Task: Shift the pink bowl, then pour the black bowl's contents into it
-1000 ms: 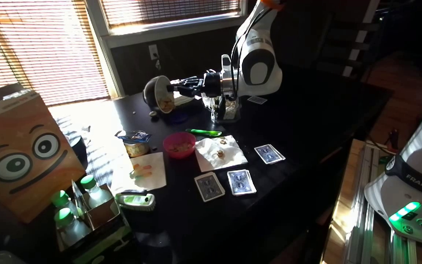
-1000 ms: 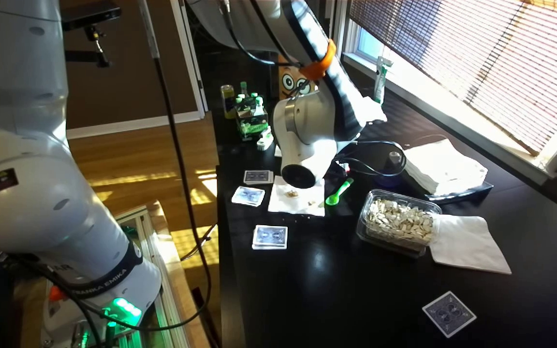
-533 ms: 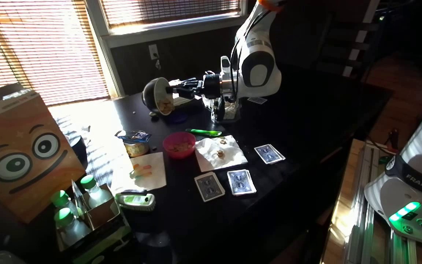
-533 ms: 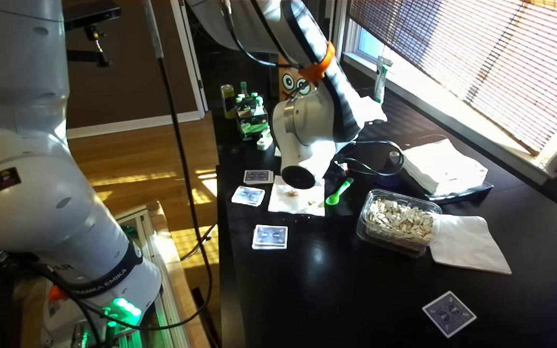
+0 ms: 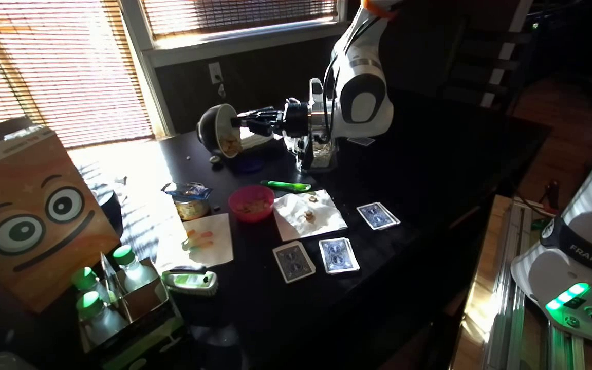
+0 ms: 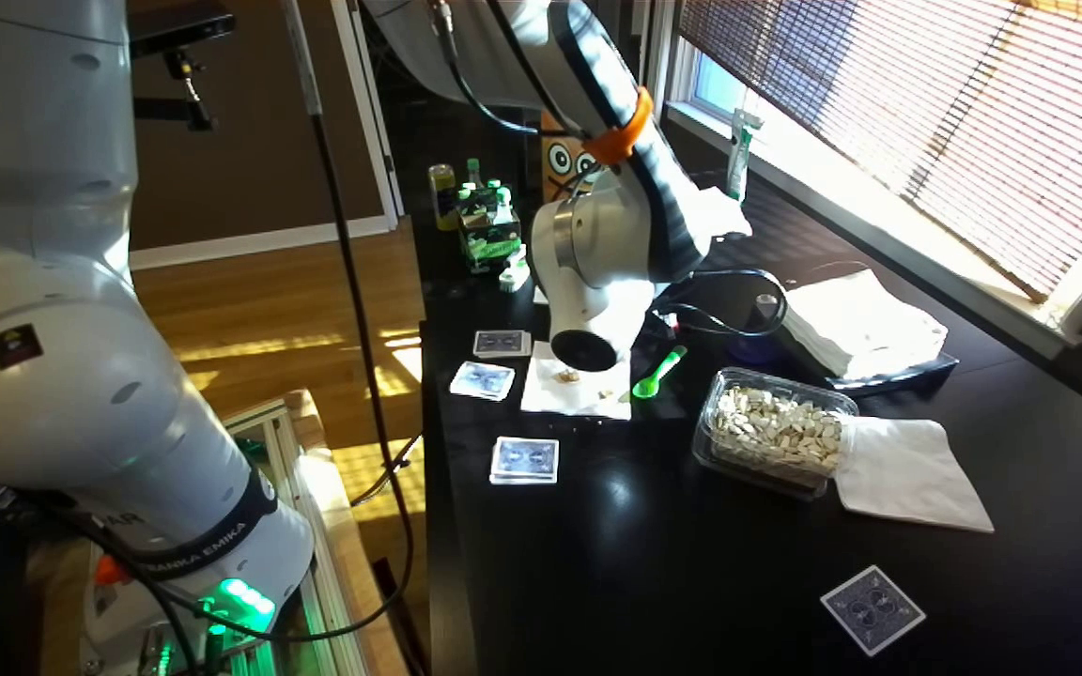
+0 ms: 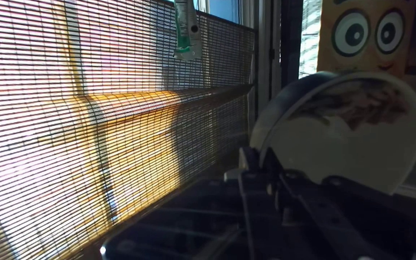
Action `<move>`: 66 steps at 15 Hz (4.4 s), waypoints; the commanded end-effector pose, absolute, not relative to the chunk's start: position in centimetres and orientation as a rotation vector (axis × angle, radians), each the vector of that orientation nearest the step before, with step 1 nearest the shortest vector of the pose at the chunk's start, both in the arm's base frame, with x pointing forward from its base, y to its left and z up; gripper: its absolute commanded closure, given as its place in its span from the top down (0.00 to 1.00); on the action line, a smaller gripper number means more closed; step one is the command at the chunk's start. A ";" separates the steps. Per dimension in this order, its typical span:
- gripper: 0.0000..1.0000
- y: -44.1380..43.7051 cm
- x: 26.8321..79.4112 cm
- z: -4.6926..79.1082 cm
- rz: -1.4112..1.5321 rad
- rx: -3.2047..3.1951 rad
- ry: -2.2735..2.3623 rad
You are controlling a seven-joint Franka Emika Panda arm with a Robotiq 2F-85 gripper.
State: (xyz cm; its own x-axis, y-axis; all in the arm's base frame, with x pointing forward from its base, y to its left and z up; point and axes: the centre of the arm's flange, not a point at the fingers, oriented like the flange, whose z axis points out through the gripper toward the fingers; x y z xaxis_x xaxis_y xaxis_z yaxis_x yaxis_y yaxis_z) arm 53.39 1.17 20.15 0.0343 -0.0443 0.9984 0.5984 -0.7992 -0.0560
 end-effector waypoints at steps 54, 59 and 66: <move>0.02 -1.1 50.1 28.3 -1.167 -2.600 -0.782; 0.02 -2.4 50.9 28.8 -1.039 -2.685 -0.789; 0.02 -5.0 50.9 28.3 -0.853 -2.751 -0.794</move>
State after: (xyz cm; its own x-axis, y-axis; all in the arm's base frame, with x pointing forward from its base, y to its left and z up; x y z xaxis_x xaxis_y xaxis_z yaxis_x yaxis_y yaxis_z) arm 50.89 -3.71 26.92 0.6645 0.4381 0.6054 0.5296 -0.8476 0.0321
